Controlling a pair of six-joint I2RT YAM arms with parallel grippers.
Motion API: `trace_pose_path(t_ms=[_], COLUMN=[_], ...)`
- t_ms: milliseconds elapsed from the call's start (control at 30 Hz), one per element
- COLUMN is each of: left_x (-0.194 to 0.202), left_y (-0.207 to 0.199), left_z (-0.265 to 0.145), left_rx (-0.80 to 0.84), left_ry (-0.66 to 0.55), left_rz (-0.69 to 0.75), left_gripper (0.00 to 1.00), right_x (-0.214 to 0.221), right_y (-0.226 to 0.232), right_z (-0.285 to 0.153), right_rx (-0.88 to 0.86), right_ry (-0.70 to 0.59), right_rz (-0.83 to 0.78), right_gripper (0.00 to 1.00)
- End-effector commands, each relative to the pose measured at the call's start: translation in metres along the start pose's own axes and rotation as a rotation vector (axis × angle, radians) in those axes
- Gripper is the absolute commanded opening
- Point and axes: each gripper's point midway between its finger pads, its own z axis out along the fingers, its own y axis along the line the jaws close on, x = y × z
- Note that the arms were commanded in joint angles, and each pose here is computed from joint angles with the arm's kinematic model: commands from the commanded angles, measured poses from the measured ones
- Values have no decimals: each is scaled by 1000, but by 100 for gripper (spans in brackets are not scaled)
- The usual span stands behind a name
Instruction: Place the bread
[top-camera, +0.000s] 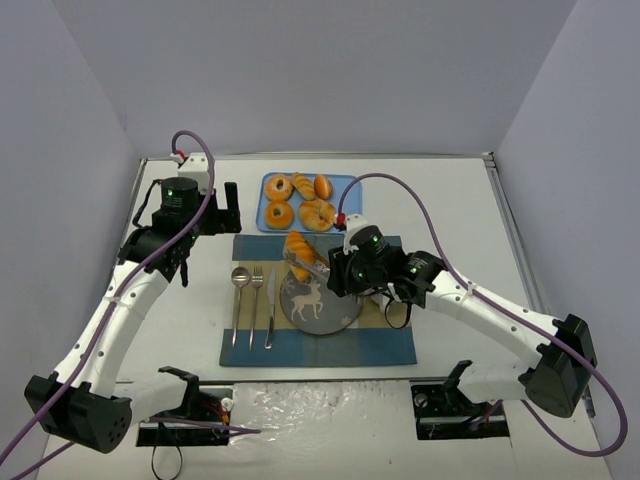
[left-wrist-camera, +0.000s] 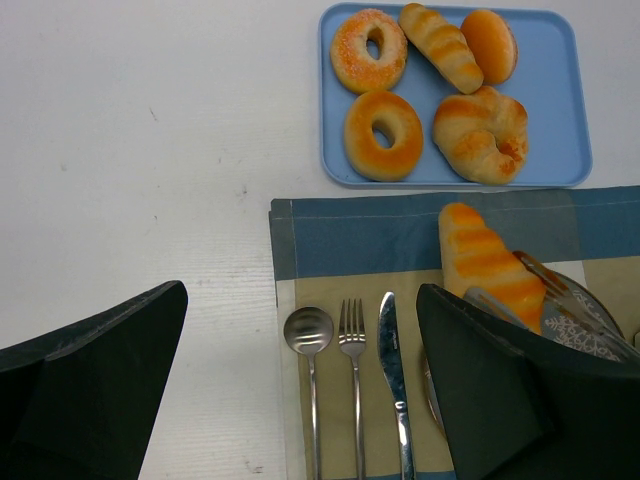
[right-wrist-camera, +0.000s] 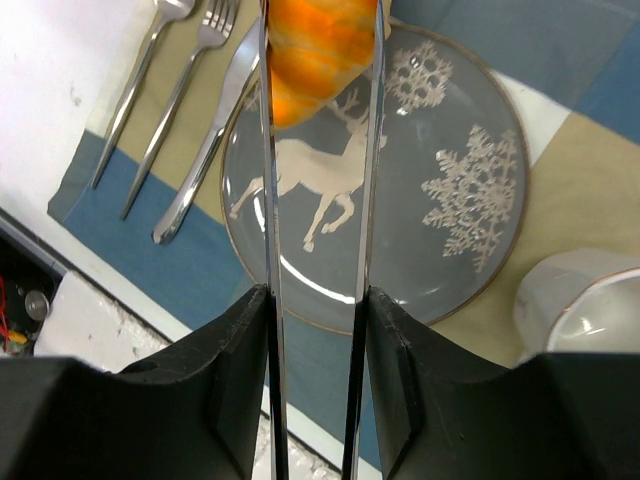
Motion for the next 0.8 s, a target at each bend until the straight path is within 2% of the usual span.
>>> trace_pose_path(t_ms=[0, 433, 767], left_x=[-35, -35, -34], left_y=[-1, -2, -2], left_z=[-10, -9, -8], left_rx=[6, 7, 8], left_ry=[-100, -98, -93], left_rz=[-10, -10, -12], left_gripper=[97, 97, 97], right_x=[-1, 36, 56], right_y=[19, 14, 22], right_z=[-5, -8, -6], right_rx=[-32, 32, 17], right_ry=[-46, -1, 45], right_rz=[-11, -11, -32], right_gripper=[0, 0, 1])
